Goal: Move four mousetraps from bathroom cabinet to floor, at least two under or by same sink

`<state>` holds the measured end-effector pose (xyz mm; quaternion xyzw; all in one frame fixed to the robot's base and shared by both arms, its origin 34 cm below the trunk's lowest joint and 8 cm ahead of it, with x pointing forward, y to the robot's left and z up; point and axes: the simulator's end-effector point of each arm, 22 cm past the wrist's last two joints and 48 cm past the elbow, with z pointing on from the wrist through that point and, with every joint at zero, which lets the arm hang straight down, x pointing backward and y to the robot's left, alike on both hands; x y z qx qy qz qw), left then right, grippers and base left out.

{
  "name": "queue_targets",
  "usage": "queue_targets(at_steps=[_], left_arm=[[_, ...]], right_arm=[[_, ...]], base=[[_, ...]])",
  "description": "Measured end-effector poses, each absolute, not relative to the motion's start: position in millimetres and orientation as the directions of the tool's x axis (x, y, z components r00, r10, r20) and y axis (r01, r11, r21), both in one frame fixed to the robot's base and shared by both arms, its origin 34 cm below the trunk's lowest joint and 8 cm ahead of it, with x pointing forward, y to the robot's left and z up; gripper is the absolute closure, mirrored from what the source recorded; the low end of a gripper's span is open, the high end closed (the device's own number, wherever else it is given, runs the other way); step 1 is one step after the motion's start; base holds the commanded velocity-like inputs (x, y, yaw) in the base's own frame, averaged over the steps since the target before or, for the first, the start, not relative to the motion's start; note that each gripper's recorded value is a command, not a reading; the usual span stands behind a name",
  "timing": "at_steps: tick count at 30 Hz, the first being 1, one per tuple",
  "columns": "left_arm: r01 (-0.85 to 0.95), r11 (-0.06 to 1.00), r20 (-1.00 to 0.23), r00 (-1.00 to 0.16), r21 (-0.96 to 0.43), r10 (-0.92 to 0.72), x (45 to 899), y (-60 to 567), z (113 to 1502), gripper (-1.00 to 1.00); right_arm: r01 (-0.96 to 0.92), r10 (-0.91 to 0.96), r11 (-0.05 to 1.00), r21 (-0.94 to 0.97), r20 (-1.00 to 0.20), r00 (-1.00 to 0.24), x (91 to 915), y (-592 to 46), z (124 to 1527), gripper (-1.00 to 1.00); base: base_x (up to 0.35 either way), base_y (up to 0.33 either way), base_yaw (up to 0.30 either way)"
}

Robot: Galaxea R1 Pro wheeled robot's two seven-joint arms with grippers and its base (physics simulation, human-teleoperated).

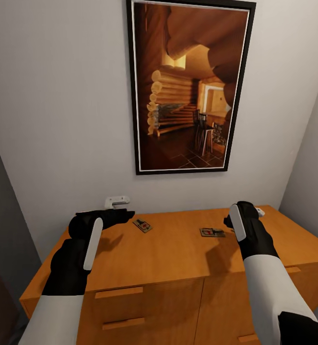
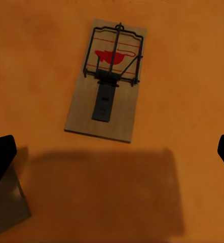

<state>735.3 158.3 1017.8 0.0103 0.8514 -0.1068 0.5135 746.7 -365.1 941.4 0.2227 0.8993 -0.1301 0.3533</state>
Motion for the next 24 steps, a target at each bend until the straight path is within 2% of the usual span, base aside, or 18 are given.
queue_targets(at_steps=[13,24], left_arm=[[0.128,0.977,-0.877,-0.472,-0.172,-0.092,735.2,158.0,1017.9,-1.00],[0.128,0.977,-0.877,-0.472,-0.172,-0.092,735.2,158.1,1018.0,-1.00]], right_arm=[[0.493,0.309,0.867,-0.073,-0.698,-0.646,748.6,-365.0,945.7,-1.00],[0.492,0.309,0.868,-0.072,-0.698,-0.646,748.8,-364.0,945.8,-1.00]], base=[[0.006,0.000,0.000],[0.133,0.000,0.000]])
